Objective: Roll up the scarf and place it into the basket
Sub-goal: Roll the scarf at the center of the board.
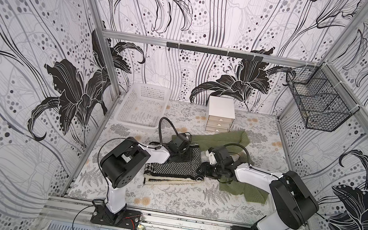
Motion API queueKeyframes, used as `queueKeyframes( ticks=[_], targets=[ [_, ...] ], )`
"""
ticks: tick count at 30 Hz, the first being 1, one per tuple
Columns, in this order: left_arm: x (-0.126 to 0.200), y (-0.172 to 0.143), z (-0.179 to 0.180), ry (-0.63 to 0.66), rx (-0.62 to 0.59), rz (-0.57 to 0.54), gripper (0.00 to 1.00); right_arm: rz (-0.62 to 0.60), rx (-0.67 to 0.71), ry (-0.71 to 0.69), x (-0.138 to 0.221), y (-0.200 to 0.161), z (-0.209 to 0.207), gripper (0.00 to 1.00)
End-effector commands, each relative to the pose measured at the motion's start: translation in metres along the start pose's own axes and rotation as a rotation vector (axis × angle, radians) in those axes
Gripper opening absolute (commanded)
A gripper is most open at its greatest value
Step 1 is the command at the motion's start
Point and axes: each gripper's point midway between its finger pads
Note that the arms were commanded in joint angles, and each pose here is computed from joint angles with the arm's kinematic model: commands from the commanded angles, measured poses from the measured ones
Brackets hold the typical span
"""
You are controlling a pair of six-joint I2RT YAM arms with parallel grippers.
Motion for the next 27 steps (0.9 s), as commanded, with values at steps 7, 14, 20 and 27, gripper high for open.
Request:
queueKeyframes(
  ticks=[7, 14, 20, 27],
  targets=[
    [-0.002, -0.021, 0.014, 0.029, 0.023, 0.06, 0.0, 0.016, -0.044, 0.017, -0.008, -0.008, -0.005, 0.0],
    [0.026, -0.004, 0.002, 0.037, -0.037, 0.036, 0.53, 0.012, -0.021, -0.147, 0.032, -0.022, -0.027, 0.0],
    [0.039, -0.009, -0.028, -0.029, -0.086, 0.044, 0.56, -0.012, -0.008, -0.299, 0.063, -0.026, -0.047, 0.0],
    [0.035, -0.014, -0.09, -0.199, -0.122, 0.061, 0.52, -0.087, 0.029, -0.385, 0.083, -0.021, -0.046, 0.0]
  ],
)
Point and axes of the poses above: each gripper's point midway between its finger pads, its own x axis back along the fingers, its own z axis along the line the jaws close on, y = z × x, and after that the axes turned 14 degrees about -x, right-handed
